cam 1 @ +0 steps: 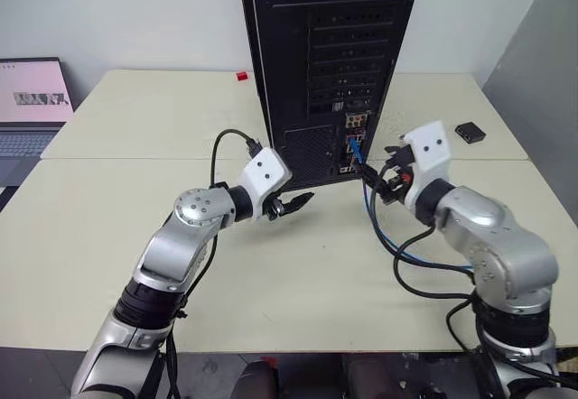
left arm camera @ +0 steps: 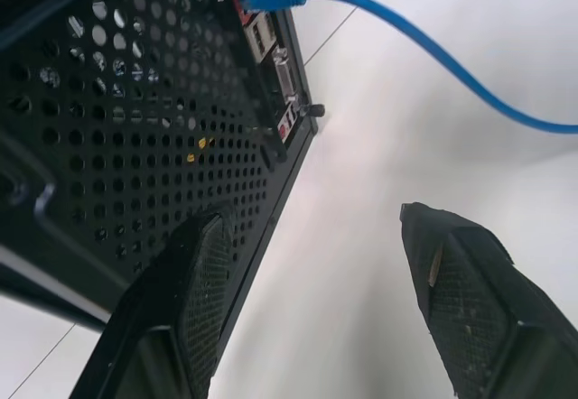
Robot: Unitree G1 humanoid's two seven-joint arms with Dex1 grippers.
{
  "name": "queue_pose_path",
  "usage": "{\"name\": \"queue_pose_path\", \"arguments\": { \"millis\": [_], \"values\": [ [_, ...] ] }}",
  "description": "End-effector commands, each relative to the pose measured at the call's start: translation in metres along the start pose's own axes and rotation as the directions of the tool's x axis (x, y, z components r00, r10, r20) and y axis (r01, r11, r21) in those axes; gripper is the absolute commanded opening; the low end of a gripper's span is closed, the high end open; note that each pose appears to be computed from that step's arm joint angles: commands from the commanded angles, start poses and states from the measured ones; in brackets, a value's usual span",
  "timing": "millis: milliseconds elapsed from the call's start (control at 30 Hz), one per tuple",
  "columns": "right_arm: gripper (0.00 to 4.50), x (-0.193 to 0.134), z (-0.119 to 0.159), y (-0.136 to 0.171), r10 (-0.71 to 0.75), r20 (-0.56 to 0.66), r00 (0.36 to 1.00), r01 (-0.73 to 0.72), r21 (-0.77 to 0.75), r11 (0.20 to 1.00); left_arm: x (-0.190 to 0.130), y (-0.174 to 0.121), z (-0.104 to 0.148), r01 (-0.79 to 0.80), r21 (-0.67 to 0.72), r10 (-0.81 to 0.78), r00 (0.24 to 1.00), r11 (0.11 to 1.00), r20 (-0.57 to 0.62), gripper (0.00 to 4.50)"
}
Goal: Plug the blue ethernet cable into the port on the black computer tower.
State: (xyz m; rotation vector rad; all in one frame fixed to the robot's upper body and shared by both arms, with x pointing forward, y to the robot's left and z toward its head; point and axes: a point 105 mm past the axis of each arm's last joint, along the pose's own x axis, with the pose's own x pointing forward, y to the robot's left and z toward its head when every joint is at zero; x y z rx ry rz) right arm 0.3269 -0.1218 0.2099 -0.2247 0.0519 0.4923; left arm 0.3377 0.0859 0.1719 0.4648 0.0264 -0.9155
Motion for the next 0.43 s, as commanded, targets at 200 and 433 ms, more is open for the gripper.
{"name": "queue_pose_path", "arguments": {
  "millis": [200,433],
  "values": [
    [3.50,-0.0135,0.0078,-0.0073,0.090,-0.007,0.996,-0.090,-0.036,0.995,-0.0072,0.0117,0.0116,0.009,0.006,-0.009,1.000,1.000,0.002,3.09],
    [3.50,-0.0171,0.0062,-0.0087,0.116,-0.010,0.993,-0.117,-0.041,0.992,-0.0127,0.0059,0.0123,0.071,0.019,-0.072,0.997,0.997,0.014,3.09]
  ]
}}
